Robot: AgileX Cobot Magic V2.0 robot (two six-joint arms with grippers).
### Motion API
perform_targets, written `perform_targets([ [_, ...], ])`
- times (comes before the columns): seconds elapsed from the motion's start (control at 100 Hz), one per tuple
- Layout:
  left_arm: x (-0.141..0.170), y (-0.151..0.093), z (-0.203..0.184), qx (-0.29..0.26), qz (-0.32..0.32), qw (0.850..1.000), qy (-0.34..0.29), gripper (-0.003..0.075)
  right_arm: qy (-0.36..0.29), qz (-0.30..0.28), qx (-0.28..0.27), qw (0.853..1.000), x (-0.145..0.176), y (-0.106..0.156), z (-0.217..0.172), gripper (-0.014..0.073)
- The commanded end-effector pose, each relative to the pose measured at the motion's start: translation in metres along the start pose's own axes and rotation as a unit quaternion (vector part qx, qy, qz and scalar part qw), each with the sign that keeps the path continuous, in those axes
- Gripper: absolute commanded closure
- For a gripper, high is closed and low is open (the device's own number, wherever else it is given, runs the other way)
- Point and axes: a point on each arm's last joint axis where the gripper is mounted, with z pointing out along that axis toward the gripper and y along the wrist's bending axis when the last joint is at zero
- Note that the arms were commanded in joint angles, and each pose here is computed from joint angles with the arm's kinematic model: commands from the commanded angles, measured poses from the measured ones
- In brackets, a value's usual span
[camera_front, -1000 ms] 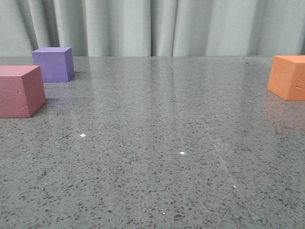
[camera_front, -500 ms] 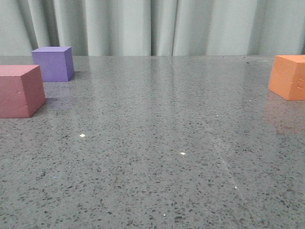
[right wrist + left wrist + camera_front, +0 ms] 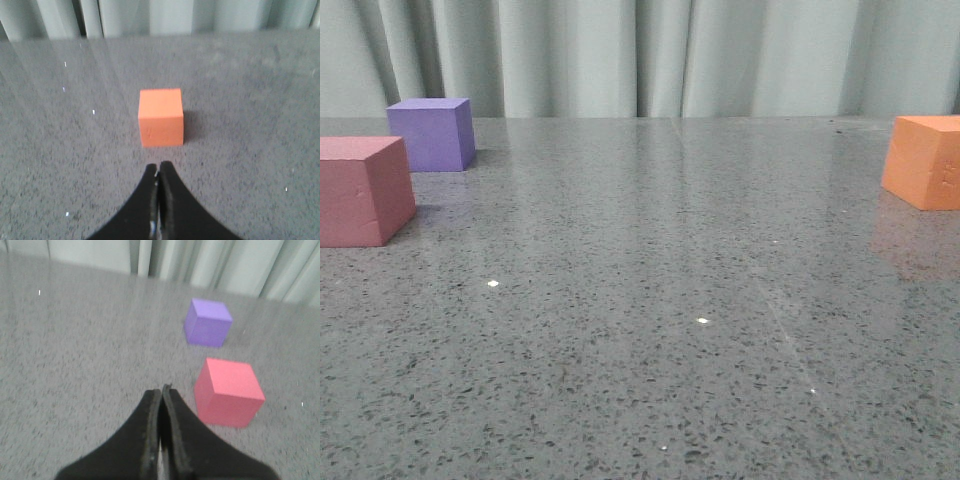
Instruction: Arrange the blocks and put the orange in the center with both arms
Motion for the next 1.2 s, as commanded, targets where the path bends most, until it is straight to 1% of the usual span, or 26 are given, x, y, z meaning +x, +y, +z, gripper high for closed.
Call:
perform_targets([
  [0.0,-0.031,-0.008,0.0,-0.005,-0.008,0.999,0.033,0.0739,0.018,-0.008,0.002,1.0,-0.026,0.002,0.004,0.0663],
  [0.13,-0.051,-0.012,0.011,-0.029,0.002,0.992,0.126,0.0739,0.072,0.001,-0.002,0.997,-0.037,0.005,0.015,0.0663],
  [0.2,-0.059,-0.014,0.018,-0.037,0.008,0.986,0.162,0.0739,0.09,0.003,-0.002,0.996,-0.037,0.005,0.02,0.0663],
  [0.31,-0.063,-0.015,0.029,-0.045,0.01,0.979,0.198,0.0739,0.1,0.003,-0.002,0.995,-0.036,0.005,0.024,0.0663],
  [0.45,-0.062,-0.015,0.039,-0.05,0.01,0.974,0.22,0.0739,0.105,0.004,-0.001,0.994,-0.036,0.005,0.025,0.0663],
  [0.55,-0.062,-0.015,0.04,-0.05,0.012,0.974,0.222,0.0739,0.109,0.004,-0.001,0.994,-0.035,0.005,0.026,0.0663],
  [0.69,-0.062,-0.015,0.04,-0.045,0.041,0.973,0.221,0.0738,0.106,0.004,-0.001,0.994,-0.036,0.005,0.026,0.0658],
  [0.74,-0.063,-0.015,0.04,-0.042,0.051,0.974,0.219,0.0732,0.104,0.004,-0.001,0.995,-0.036,0.005,0.026,0.0638],
  [0.78,-0.063,-0.015,0.04,-0.041,0.054,0.974,0.218,0.0715,0.103,0.004,-0.001,0.995,-0.036,0.005,0.026,0.0606],
  [0.85,-0.063,-0.016,0.041,-0.037,0.06,0.973,0.218,0.0636,0.1,0.004,-0.002,0.995,-0.037,0.005,0.026,0.052],
  [0.91,-0.063,-0.016,0.041,-0.036,0.063,0.974,0.216,0.0514,0.097,0.004,-0.002,0.995,-0.037,0.005,0.026,0.0422],
  [0.92,-0.063,-0.016,0.041,-0.036,0.063,0.974,0.216,0.0498,0.097,0.004,-0.002,0.995,-0.037,0.005,0.026,0.0393],
  [0.95,-0.063,-0.016,0.041,-0.034,0.067,0.973,0.216,0.0407,0.095,0.004,-0.002,0.995,-0.038,0.005,0.026,0.0333],
  [0.96,-0.063,-0.016,0.041,-0.032,0.069,0.973,0.216,0.0387,0.095,0.004,-0.002,0.995,-0.038,0.005,0.026,0.03],
  [0.97,-0.063,-0.016,0.041,-0.032,0.07,0.973,0.216,0.0345,0.095,0.004,-0.002,0.996,-0.038,0.005,0.026,0.0284],
  [0.99,-0.063,-0.016,0.041,-0.032,0.073,0.973,0.217,0.0303,0.094,0.004,-0.002,0.996,-0.038,0.005,0.026,0.0232],
  [1.0,-0.063,-0.016,0.041,-0.032,0.073,0.973,0.217,0.026,0.094,0.004,-0.002,0.996,-0.038,0.005,0.026,0.0214],
  [1.01,-0.063,-0.016,0.041,-0.032,0.073,0.973,0.217,0.0238,0.094,0.004,-0.002,0.996,-0.038,0.005,0.026,0.0179],
  [1.03,-0.063,-0.016,0.041,-0.032,0.073,0.973,0.217,0.0153,0.094,0.004,-0.002,0.996,-0.038,0.005,0.026,0.0126],
  [1.05,-0.063,-0.016,0.041,-0.032,0.073,0.973,0.217,0.0113,0.094,0.004,-0.002,0.996,-0.038,0.005,0.026,0.0091],
  [1.06,-0.063,-0.016,0.041,-0.032,0.073,0.973,0.217,0.0093,0.094,0.004,-0.002,0.996,-0.038,0.005,0.026,0.0058],
  [1.07,-0.063,-0.016,0.041,-0.031,0.073,0.973,0.216,0.0057,0.094,0.004,-0.002,0.996,-0.038,0.005,0.026,0.0042],
  [1.09,-0.063,-0.016,0.041,-0.031,0.073,0.973,0.215,0.0008,0.093,0.004,-0.002,0.996,-0.038,0.005,0.026,-0.0003],
  [1.1,-0.063,-0.016,0.041,-0.032,0.074,0.973,0.215,-0.0004,0.093,0.004,-0.002,0.996,-0.038,0.005,0.026,-0.003],
  [1.13,-0.064,-0.016,0.041,-0.033,0.075,0.973,0.215,0.0013,0.093,0.004,-0.002,0.996,-0.038,0.005,0.026,-0.0076],
  [1.19,-0.064,-0.016,0.041,-0.035,0.076,0.973,0.215,0.0054,0.093,0.004,-0.002,0.996,-0.038,0.005,0.026,-0.0048],
])
